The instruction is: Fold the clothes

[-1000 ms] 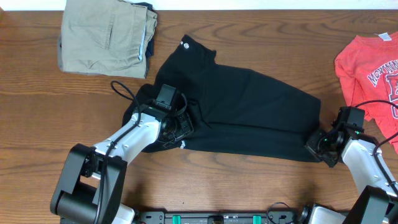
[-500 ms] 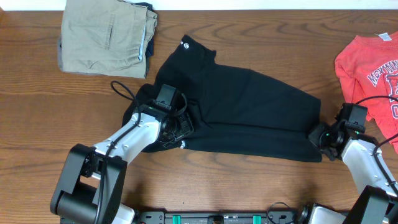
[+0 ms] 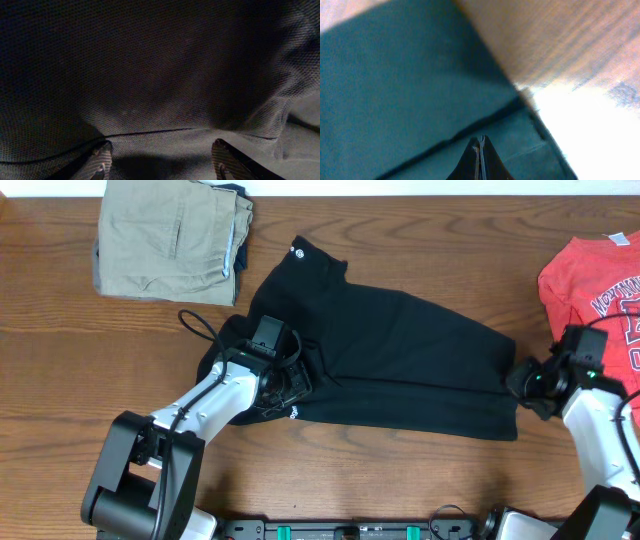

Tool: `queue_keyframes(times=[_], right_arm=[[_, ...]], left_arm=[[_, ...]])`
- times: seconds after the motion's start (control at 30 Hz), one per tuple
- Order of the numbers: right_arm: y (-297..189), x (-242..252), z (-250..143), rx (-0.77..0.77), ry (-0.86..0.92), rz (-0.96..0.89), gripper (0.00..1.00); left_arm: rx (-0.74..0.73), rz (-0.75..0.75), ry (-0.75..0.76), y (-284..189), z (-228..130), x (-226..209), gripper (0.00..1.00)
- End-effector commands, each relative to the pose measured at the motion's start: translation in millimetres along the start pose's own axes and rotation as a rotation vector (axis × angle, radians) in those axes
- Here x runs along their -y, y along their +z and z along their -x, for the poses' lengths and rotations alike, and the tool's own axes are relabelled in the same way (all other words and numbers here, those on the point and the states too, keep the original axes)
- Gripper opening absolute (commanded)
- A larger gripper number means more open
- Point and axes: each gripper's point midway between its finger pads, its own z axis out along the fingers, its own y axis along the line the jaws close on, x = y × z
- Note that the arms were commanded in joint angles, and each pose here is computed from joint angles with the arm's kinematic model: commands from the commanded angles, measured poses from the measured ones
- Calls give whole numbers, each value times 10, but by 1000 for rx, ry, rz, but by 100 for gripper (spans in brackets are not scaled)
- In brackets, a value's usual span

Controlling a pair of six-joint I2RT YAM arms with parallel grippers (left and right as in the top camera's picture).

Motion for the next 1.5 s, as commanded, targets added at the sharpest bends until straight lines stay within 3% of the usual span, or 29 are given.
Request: queue_keyframes(times=[0.0, 0.2, 0.5, 0.63, 1.07, 1.47], right_arm=[[-50, -70, -102, -62, -84, 39, 2], [67, 85, -532, -191, -138, -14, 6], [317, 444, -749, -203, -51, -139, 7], [354, 431, -716, -195, -52, -134, 2], [396, 462, -521, -107, -40, -167, 8], [556, 439, -402, -80, -3, -165, 6]], left_arm=[[-17, 221, -41, 229, -125, -616, 67], [-15, 218, -40, 231, -119, -610, 67], [-15, 218, -40, 231, -121, -610, 68], [-15, 218, -40, 231, -121, -610, 68], [-15, 218, -39, 231, -121, -610, 68], [-15, 218, -40, 231, -120, -611, 68]])
